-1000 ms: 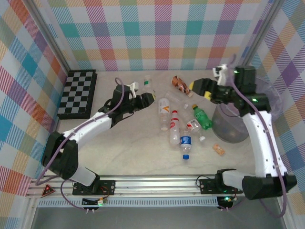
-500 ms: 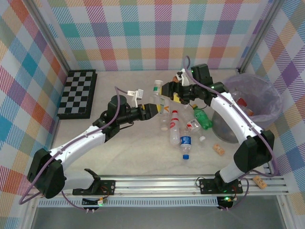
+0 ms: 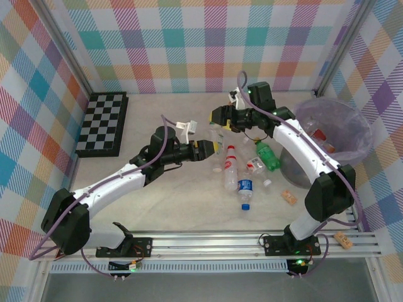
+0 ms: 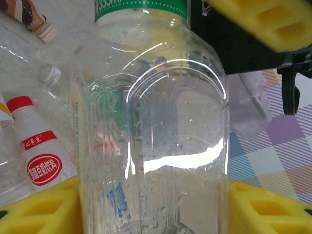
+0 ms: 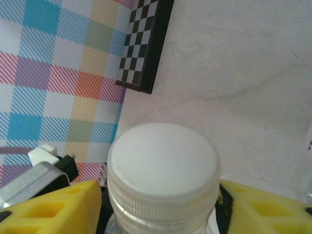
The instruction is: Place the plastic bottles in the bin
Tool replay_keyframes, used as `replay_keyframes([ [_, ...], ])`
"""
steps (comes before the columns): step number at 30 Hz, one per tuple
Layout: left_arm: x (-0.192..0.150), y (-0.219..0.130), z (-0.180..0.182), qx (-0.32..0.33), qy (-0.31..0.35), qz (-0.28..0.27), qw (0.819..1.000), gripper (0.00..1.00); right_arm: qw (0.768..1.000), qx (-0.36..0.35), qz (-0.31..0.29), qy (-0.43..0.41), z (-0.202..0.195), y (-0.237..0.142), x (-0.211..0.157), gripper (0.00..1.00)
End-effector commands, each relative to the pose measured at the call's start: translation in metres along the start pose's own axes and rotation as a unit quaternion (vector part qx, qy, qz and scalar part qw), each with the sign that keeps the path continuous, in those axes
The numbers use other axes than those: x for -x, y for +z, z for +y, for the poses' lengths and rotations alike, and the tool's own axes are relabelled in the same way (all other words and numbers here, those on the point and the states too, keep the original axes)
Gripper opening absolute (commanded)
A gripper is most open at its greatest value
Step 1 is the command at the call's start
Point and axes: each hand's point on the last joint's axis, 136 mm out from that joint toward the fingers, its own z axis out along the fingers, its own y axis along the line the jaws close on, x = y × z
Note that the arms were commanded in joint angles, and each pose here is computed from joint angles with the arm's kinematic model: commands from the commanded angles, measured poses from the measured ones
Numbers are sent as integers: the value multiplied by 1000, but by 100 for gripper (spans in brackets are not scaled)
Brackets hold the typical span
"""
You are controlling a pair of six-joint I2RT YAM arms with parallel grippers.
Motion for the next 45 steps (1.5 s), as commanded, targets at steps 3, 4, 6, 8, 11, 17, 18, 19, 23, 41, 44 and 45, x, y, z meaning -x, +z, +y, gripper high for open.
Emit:
replay_keyframes([
  [3, 13, 2, -21, -32, 23, -12, 999, 28, 1000, 6, -5, -15, 8, 1, 6, 43],
  [4, 12, 2, -21, -32, 22, -11, 999, 28, 1000, 5, -5, -16, 8, 1, 6, 39],
  [6, 12, 2, -20, -31, 20, -12, 999, 29, 1000, 3, -7, -18, 8, 1, 8, 35],
  [8, 12, 1, -19, -29, 19, -12, 999, 36, 1000, 1, -10, -22, 9, 0, 9, 32],
  [11, 11, 1, -20, -28, 19, -12, 999, 52, 999, -4, -17, -30, 11, -3, 14, 30],
  [17, 6, -2, 4, 30, 12, -14, 999, 100, 996, -28, -51, -60, 20, -38, 36, 25],
  [18, 5, -3, 10, 42, 9, -15, 999, 100, 995, -39, -64, -67, 20, -51, 42, 23],
  [19, 3, -3, 15, 52, 5, -15, 999, 100, 993, -50, -76, -70, 19, -64, 48, 21],
  [23, -3, -2, 33, 80, -11, -19, 997, 100, 984, -85, -142, -71, 16, -132, 70, 19],
  [41, -28, 12, 80, 166, -56, 20, 984, 100, 814, -449, -368, -33, -42, -420, 74, 0],
  [44, -32, 13, 85, 176, -57, 23, 982, 100, 794, -496, -350, -15, -69, -433, 68, 0],
  [45, -34, 13, 85, 176, -58, 26, 982, 100, 791, -508, -340, -9, -78, -433, 65, 0],
])
